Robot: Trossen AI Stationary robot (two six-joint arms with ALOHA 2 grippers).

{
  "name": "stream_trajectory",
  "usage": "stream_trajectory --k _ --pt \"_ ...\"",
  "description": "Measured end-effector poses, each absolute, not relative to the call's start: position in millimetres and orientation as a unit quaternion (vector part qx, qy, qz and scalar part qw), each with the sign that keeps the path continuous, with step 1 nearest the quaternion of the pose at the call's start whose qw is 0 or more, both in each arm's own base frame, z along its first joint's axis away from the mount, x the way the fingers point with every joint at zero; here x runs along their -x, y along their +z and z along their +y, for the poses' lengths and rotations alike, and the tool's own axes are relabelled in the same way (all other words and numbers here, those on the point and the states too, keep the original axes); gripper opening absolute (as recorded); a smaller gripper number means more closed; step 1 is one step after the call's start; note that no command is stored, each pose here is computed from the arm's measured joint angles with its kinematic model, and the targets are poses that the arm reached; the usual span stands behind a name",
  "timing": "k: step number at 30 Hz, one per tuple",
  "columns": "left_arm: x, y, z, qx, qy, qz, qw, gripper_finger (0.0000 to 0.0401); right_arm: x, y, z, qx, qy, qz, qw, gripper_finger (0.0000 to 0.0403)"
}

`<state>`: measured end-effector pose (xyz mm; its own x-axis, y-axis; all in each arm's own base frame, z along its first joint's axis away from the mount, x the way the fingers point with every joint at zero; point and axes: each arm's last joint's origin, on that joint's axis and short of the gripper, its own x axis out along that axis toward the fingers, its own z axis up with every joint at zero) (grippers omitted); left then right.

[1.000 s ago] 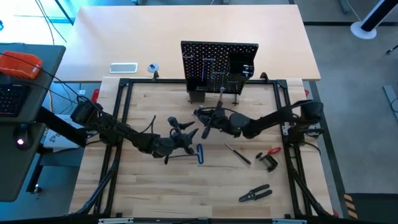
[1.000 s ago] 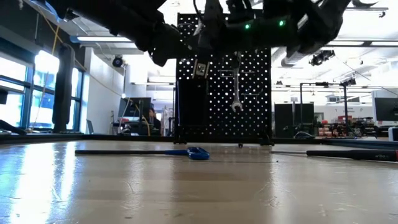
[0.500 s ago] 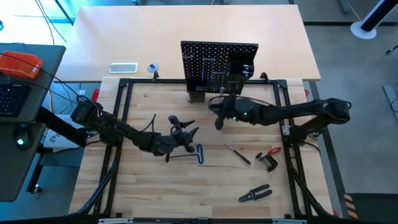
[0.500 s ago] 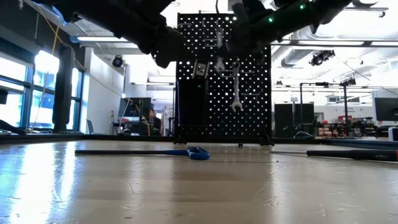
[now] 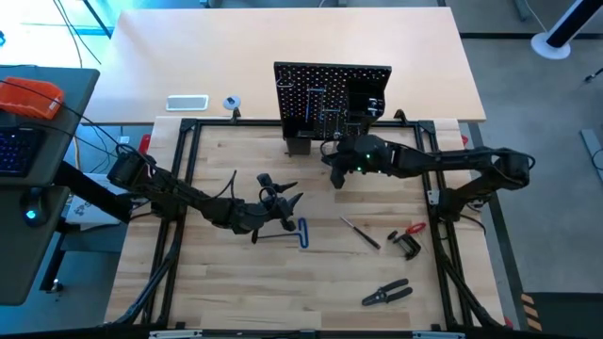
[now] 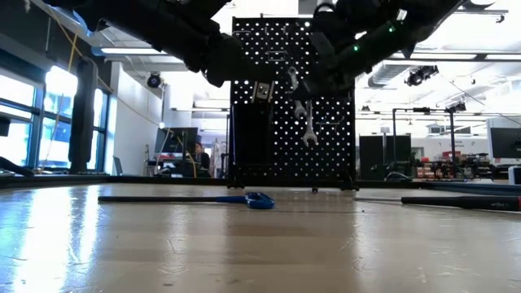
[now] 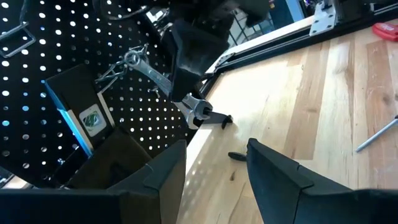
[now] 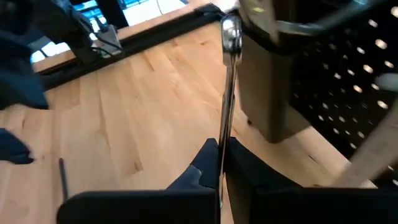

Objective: Hang tools onto peg board
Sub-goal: Hang the wrench on the pegboard

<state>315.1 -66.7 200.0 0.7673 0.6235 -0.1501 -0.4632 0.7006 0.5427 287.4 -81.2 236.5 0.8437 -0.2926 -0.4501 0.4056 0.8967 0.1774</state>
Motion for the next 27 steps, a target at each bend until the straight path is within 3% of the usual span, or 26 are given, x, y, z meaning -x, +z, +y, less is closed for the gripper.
stream_trajectory --k 27 --pt "-315 200 -67 -0.244 0.299 0.163 0.908 0.0158 -283 233 -108 -0.161 -0.184 0.2 0.949 0.0001"
